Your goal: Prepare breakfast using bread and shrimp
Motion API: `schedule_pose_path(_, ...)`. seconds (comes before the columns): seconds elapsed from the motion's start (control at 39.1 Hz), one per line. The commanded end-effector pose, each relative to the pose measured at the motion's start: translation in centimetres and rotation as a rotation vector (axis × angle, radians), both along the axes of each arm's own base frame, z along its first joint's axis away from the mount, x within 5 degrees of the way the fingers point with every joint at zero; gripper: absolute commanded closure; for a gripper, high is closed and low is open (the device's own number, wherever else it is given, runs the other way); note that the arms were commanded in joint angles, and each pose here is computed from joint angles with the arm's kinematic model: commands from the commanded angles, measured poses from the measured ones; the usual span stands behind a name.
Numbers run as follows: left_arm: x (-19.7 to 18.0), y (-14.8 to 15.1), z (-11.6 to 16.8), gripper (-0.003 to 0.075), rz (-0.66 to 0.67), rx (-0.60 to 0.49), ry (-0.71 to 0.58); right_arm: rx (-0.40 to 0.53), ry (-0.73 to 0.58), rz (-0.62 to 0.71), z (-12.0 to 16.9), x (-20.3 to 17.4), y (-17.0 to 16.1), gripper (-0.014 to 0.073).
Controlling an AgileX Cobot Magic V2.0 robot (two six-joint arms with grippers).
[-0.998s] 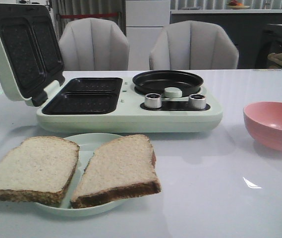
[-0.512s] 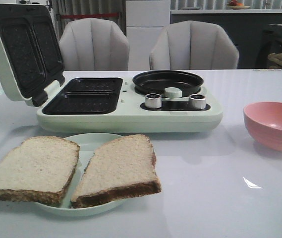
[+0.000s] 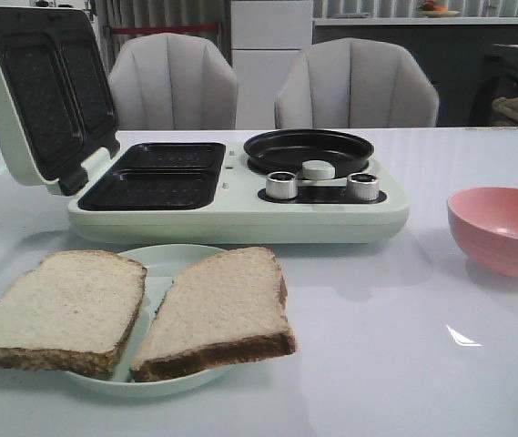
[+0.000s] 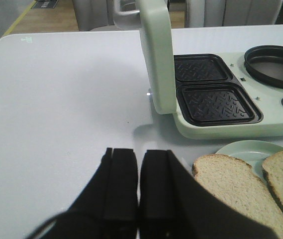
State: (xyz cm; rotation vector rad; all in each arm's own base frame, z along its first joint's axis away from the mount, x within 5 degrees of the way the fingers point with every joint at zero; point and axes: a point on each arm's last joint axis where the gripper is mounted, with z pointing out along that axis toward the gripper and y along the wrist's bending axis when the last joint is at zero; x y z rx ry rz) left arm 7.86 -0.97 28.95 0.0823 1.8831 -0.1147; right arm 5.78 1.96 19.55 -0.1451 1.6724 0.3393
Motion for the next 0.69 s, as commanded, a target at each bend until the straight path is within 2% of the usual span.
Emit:
schedule_pose_path(0.0,0.18,-0.11,1.28,0.0608,-0.01,-0.007,-0.054,0.023,-0.084,-0.017,1.5,0.11,-0.14,0.0456)
schedule_pose_path(0.28,0.13,0.03,1.04,0.0607,-0.003,0.022,-0.029,0.023,-0.084,-0.017,1.5,0.11,-0.14,0.0456)
schedule_pose_path(0.41,0.14,0.06,1.08,0.0574,-0.005,0.043,-0.037,0.023,-0.084,-0.017,1.5,0.11,-0.14,0.0456)
schedule_pose_path(0.49,0.15,0.06,1.09,0.0502,-0.027,0.113,-0.047,0.023,-0.084,-0.017,1.5,0.11,-0.14,0.0456)
schedule_pose_path(0.67,0.05,-0.41,1.0,0.0207,-0.113,0.191,-0.051,0.023,-0.084,-0.017,1.5,0.11,-0.14,0.0456)
